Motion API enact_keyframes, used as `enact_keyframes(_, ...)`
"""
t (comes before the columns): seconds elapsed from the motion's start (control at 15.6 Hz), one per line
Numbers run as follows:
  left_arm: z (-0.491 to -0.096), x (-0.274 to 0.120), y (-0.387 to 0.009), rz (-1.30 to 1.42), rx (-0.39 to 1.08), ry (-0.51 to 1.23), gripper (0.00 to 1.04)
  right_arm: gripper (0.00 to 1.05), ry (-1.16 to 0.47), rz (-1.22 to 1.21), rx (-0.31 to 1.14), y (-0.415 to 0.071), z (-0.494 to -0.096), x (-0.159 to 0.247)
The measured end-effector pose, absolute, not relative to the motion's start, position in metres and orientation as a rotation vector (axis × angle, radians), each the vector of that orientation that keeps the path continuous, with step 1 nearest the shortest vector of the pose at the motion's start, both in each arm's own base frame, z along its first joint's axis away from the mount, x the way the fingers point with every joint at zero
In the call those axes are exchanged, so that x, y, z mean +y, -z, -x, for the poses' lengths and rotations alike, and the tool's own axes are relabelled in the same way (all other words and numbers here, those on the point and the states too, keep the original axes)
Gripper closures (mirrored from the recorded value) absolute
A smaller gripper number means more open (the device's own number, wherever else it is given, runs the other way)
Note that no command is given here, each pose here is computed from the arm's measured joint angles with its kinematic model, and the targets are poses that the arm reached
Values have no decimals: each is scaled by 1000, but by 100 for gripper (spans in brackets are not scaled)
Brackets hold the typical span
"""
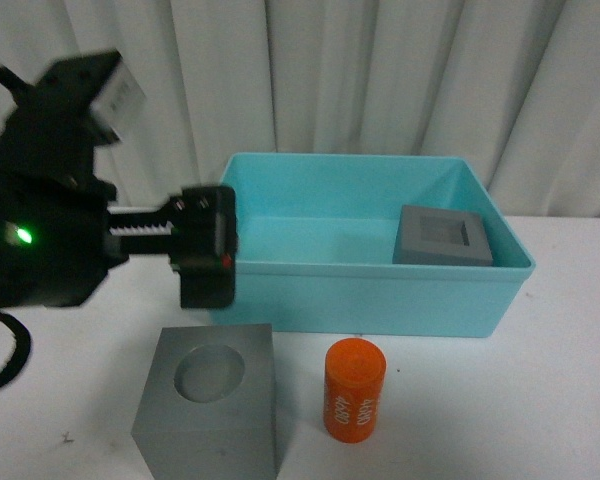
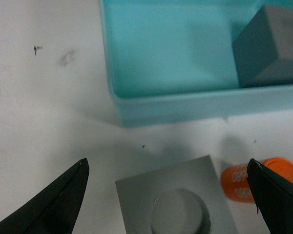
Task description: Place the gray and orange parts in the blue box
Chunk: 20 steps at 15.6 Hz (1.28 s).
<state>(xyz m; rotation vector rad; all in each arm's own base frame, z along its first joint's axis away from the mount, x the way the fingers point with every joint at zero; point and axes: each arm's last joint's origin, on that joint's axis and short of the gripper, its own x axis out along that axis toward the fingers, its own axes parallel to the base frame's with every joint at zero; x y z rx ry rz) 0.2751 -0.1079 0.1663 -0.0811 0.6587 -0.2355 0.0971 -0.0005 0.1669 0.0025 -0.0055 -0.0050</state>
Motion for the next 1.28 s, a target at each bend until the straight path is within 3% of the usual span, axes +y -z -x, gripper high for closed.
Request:
enact_keyframes(0.32,-277,-105,-142,-44,725,148,7,6,5,-2,-6,-167,-97,0)
enact_keyframes(0.58,-261,-100,-129,-40,836,184,7,6,5,-2,-6,-167,-97,0)
enact_keyframes(1.28,-271,-111,-106,-27,885,167,10,6,5,-2,-6,-167,-97,0)
